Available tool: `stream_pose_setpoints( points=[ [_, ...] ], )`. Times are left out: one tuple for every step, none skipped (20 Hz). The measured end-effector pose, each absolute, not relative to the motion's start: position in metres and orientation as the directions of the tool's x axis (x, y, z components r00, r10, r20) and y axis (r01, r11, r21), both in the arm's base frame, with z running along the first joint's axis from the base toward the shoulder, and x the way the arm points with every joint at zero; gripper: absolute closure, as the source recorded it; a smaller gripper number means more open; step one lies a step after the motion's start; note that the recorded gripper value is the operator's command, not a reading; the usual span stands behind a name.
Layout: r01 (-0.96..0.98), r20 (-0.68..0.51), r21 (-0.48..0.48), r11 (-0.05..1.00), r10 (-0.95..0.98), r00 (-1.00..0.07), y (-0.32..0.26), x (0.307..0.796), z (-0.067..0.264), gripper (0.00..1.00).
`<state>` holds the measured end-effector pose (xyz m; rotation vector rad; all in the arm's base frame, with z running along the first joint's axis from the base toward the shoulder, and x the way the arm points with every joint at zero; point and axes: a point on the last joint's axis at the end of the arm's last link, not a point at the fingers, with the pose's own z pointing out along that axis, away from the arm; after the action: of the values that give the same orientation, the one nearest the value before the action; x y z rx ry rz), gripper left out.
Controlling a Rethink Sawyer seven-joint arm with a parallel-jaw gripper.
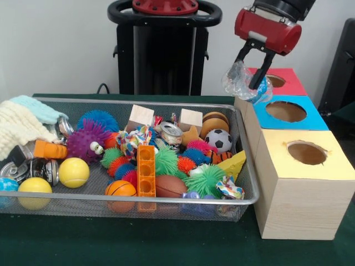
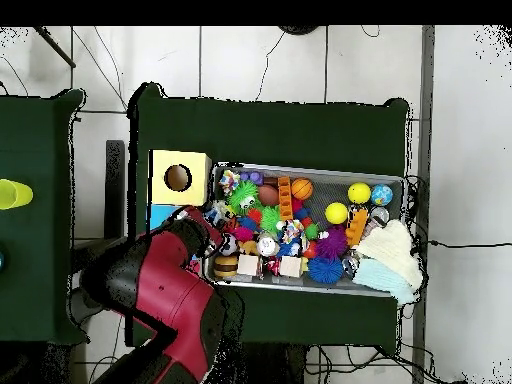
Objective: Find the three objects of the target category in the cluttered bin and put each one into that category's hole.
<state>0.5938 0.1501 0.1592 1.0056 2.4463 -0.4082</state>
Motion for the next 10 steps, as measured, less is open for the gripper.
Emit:
stream_pose_setpoints(
  points=[
    [0.719,-0.523,-0.096,0.688,0.58,-0.625,0.151,0.593,0.161,1.0],
    [0.719,-0.527,-0.096,0.688,0.578,-0.623,0.151,0.593,0.162,1.0],
    [0.719,-0.53,-0.097,0.688,0.576,-0.622,0.151,0.593,0.164,1.0],
    [0.718,-0.543,-0.101,0.689,0.567,-0.62,0.152,0.591,0.168,1.0],
    [0.717,-0.546,-0.102,0.689,0.564,-0.62,0.153,0.591,0.169,1.0],
    [0.717,-0.551,-0.104,0.689,0.561,-0.619,0.153,0.59,0.17,1.0],
    [0.717,-0.555,-0.106,0.689,0.557,-0.618,0.153,0.59,0.172,1.0],
    [0.718,-0.563,-0.109,0.688,0.553,-0.615,0.153,0.589,0.174,1.0],
    [0.718,-0.567,-0.11,0.687,0.55,-0.613,0.153,0.589,0.175,1.0],
    [0.719,-0.57,-0.111,0.686,0.549,-0.611,0.153,0.588,0.176,1.0]
  ],
)
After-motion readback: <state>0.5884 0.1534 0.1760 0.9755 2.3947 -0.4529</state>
